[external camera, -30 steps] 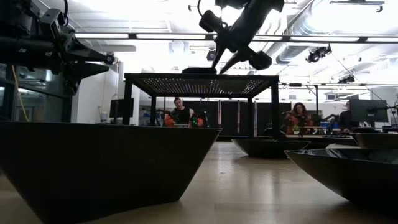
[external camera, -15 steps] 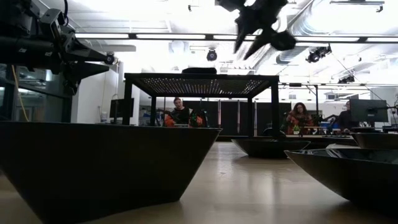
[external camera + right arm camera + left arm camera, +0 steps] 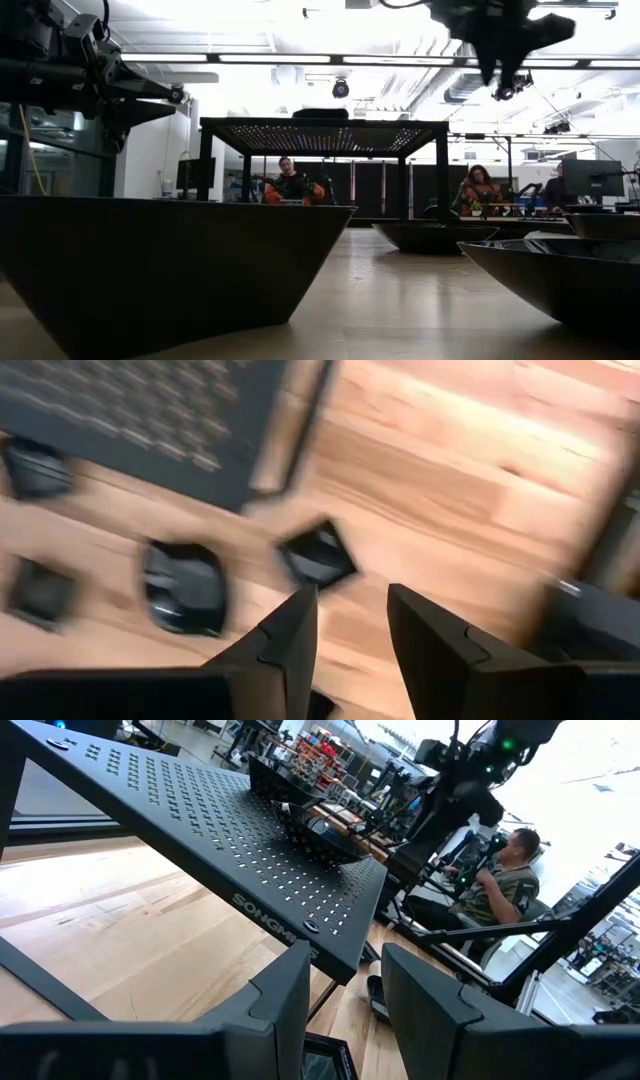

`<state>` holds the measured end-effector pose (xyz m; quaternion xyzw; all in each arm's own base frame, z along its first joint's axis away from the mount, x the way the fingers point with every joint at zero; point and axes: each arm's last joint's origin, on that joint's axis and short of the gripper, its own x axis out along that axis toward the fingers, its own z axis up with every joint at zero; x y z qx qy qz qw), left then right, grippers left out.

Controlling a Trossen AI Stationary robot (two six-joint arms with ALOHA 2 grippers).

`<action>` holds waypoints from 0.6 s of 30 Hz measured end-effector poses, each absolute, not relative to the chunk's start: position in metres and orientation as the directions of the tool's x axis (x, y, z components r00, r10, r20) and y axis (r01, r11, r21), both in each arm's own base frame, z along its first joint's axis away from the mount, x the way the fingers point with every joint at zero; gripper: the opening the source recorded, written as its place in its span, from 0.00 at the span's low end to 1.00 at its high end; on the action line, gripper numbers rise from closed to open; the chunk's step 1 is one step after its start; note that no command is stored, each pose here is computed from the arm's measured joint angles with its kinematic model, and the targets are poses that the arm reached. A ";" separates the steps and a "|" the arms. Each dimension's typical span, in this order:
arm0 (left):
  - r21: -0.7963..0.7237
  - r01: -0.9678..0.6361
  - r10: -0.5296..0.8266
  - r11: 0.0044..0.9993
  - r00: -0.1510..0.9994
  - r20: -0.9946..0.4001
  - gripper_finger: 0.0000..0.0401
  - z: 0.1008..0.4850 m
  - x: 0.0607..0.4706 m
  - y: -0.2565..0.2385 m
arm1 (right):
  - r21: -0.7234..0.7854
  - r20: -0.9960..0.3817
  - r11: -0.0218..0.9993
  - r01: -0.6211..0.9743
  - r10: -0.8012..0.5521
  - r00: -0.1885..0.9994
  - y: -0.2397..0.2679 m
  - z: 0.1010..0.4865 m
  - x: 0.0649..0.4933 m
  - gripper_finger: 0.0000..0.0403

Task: Pick & Place Mini shaped plates
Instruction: Put the black square plate on the shelf

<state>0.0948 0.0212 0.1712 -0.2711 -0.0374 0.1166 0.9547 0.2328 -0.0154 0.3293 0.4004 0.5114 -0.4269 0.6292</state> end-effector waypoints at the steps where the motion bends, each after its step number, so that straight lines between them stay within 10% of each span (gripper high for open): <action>1: -0.526 -0.202 0.243 0.826 0.970 0.008 0.31 0.171 0.095 0.021 | 0.041 -0.988 0.317 0.948 -0.126 0.085 -0.015 0.328 0.230 0.29; 18: -0.526 -0.203 0.243 0.826 0.970 0.008 0.31 0.171 0.095 0.021 | 0.260 -0.930 0.375 0.890 -0.153 0.336 -0.025 0.324 0.246 0.29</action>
